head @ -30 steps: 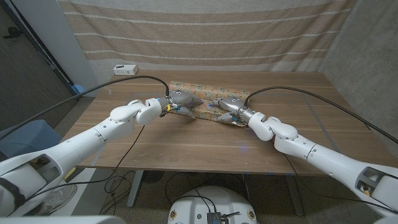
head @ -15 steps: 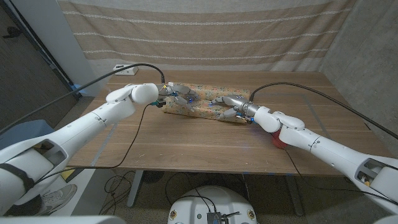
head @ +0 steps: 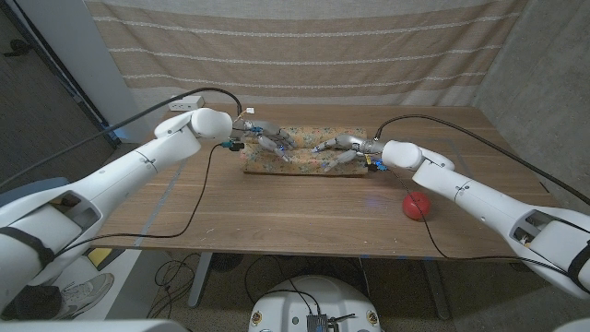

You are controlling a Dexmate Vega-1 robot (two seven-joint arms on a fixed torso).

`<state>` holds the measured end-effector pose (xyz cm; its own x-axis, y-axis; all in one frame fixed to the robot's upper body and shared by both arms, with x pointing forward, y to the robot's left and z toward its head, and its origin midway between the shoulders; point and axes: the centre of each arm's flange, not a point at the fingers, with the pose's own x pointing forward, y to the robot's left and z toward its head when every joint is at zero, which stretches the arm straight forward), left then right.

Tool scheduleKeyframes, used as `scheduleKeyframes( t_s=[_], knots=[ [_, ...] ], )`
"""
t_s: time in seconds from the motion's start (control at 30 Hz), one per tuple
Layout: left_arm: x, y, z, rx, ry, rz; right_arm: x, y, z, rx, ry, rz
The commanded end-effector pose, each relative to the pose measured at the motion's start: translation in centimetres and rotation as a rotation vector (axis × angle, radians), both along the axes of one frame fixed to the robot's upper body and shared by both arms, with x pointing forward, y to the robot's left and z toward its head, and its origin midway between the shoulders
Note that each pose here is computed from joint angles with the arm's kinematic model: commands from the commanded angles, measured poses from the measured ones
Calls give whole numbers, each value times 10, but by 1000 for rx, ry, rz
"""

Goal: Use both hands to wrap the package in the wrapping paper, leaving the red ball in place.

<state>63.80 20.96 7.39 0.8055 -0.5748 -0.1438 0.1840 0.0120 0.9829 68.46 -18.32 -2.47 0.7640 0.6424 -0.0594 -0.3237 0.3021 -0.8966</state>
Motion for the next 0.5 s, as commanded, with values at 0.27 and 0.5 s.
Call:
scheduleKeyframes(
  t_s=[0.27, 0.5],
  knots=[
    [1, -2, 4, -16, 110, -22, -6, 0, -8, 69, 595, 303],
    [0, -2, 4, -20, 113, -28, -11, 3, -3, 153, 656, 378]
  ],
)
